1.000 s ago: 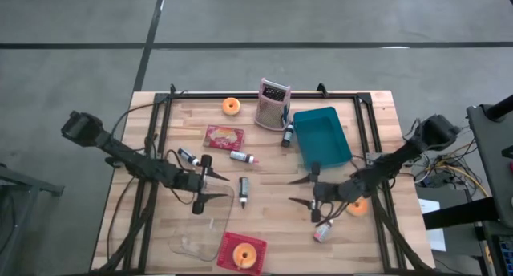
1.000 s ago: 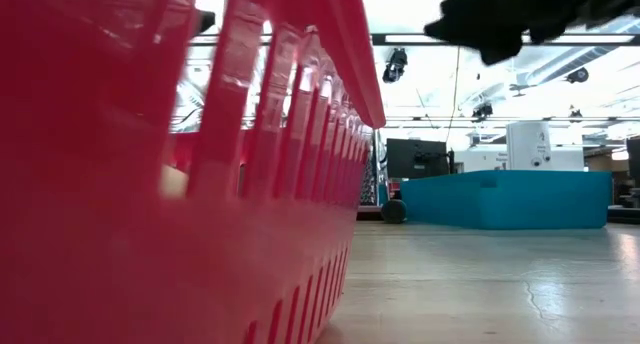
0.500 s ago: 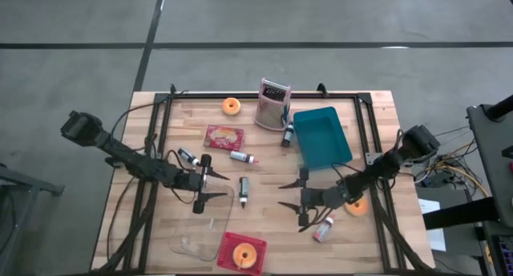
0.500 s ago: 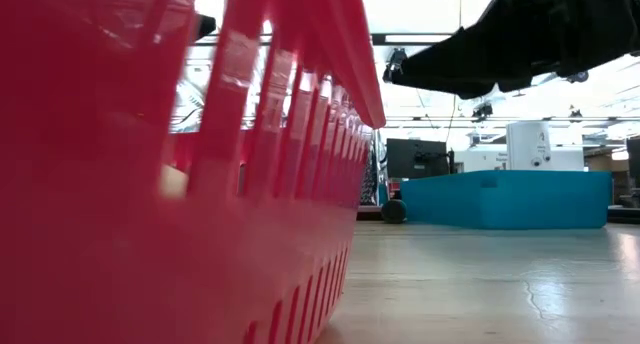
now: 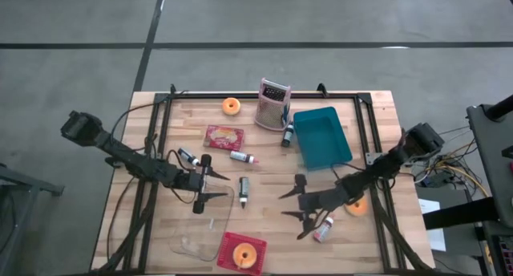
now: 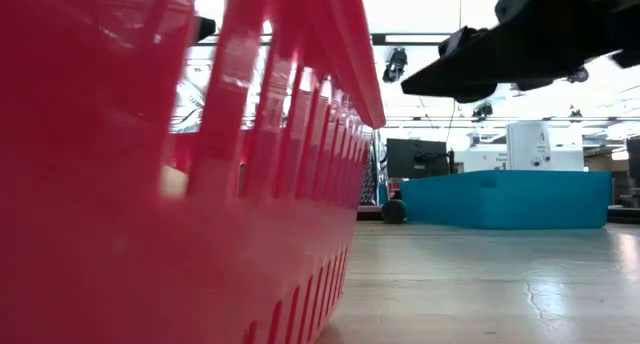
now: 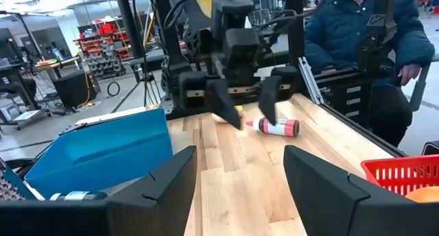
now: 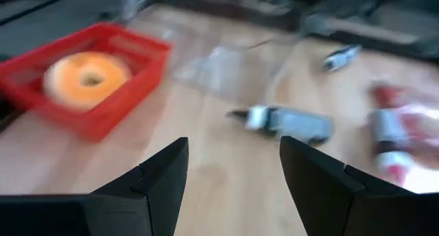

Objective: Pick & Place Food Item
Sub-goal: Put the bottom pink food coloring bottle into the blue bin

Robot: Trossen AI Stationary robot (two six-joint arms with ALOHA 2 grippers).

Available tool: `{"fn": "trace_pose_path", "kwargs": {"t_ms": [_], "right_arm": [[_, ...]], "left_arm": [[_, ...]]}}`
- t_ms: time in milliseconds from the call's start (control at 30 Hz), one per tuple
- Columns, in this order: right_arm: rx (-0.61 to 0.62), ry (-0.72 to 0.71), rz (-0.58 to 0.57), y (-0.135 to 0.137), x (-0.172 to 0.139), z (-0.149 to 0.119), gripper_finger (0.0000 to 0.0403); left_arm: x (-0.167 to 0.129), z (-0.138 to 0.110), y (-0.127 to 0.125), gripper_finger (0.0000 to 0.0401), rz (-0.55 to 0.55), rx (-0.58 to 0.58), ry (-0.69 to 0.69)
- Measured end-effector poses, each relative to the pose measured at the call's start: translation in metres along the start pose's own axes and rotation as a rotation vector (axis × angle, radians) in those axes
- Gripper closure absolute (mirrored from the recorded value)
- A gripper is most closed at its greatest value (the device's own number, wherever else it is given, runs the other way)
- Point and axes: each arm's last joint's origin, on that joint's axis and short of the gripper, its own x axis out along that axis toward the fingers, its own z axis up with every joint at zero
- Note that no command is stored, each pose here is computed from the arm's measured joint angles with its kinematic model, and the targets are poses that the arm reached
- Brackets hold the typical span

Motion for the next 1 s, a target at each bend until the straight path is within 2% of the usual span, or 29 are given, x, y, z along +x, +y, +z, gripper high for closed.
{"fn": "trace_pose_path", "kwargs": {"t_ms": [133,333,500,633,1000], "right_arm": [[0.004,0.194,0.035,0.003,0.003,0.003,0.0179],[0.026,0.498,0.084,0.007,0.000,0.023,0.0179],[0.032,0.553,0.145,0.016,-0.006,0.051,0.0179],[0.072,0.616,0.184,0.023,-0.013,0.063,0.0179],[0.188,0.816,0.153,0.043,-0.035,0.045,0.0179]], "left_arm": [[0.000,0.000,0.000,0.0179,0.000,0.000,-0.001],[0.000,0.000,0.000,0.0179,0.000,0.000,-0.001],[0.000,0.000,0.000,0.0179,-0.003,0.000,-0.001],[0.000,0.000,0.000,0.0179,-0.002,-0.001,-0.001],[0.000,0.000,0.000,0.0179,-0.002,-0.004,-0.001]]}}
